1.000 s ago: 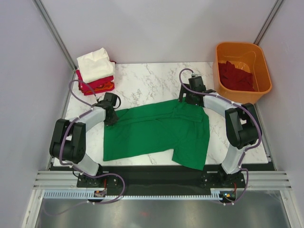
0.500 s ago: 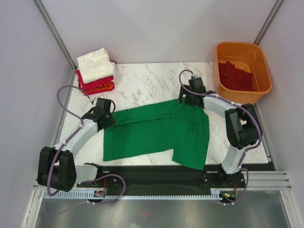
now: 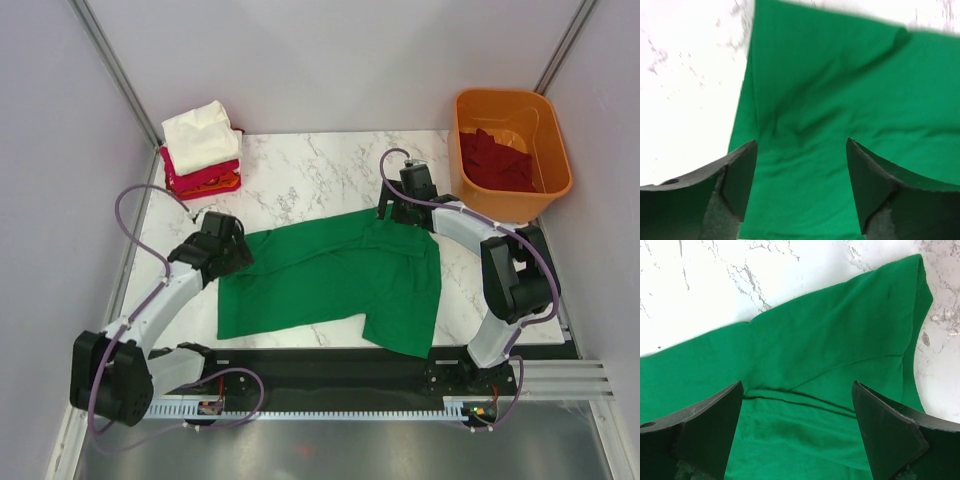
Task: Fold and stack the t-shirts
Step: Fold the tshirt
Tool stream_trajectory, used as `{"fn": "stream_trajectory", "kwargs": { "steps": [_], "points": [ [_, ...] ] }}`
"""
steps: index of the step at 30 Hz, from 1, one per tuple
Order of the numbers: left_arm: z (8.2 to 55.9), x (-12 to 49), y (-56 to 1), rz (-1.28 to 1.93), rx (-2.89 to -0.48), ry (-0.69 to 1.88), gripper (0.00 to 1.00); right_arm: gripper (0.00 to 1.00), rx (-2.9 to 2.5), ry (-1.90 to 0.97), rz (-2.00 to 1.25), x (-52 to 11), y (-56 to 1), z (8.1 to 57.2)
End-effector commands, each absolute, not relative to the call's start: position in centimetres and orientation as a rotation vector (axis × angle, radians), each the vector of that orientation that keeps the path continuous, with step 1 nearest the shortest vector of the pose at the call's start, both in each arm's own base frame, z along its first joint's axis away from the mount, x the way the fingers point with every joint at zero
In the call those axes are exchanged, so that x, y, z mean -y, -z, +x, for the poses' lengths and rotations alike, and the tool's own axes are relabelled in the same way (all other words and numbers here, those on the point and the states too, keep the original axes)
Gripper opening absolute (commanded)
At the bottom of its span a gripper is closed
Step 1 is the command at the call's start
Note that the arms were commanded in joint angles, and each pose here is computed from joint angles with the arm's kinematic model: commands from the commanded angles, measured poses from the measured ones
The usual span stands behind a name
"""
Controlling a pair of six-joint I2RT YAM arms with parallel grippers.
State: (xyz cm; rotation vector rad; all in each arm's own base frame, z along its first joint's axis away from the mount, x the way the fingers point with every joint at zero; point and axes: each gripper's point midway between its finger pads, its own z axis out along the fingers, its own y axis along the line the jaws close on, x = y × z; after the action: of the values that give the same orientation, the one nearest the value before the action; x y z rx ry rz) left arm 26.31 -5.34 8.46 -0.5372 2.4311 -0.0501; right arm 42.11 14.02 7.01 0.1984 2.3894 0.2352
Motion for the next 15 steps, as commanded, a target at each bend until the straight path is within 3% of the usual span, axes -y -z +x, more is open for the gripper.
{"fn": "stream_trajectory", "kwargs": {
  "steps": [1,3,4,5,6,7,13,15],
  "points": [
    [30.0,3.0,-9.5,-0.579,-2.378,-0.104,0.80,0.98,-2.330,-0.232,0.188,-14.0,-9.2,43.3],
    [31.9,2.2,-9.7,-0.591,-2.376,-0.133,0.81,0.98,-2.334,-0.227,0.201,-13.9,-9.1,44.0],
    [32.7,1.8,-9.5,-0.599,-2.377,-0.149,0.76,0.98,-2.340,-0.226,0.210,-13.5,-8.9,44.2],
    [33.6,1.0,-8.2,-0.621,-2.400,-0.183,0.64,0.98,-2.342,-0.230,0.215,-13.5,-8.9,44.3],
    [34.7,0.6,-8.4,-0.621,-2.393,-0.196,0.41,0.98,-2.346,-0.236,0.219,-13.5,-8.7,44.4],
    [35.2,0.3,-8.1,-0.630,-2.397,-0.204,0.36,0.98,-2.349,-0.239,0.217,-13.6,-8.6,44.4],
    [37.1,-1.6,-4.8,-0.717,-2.435,-0.238,0.36,0.98,-2.365,-0.230,0.202,-13.3,-8.2,43.6],
    [37.1,-2.0,-4.1,-0.733,-2.445,-0.239,0.40,0.98,-2.365,-0.230,0.200,-13.3,-8.2,43.5]
  ]
}}
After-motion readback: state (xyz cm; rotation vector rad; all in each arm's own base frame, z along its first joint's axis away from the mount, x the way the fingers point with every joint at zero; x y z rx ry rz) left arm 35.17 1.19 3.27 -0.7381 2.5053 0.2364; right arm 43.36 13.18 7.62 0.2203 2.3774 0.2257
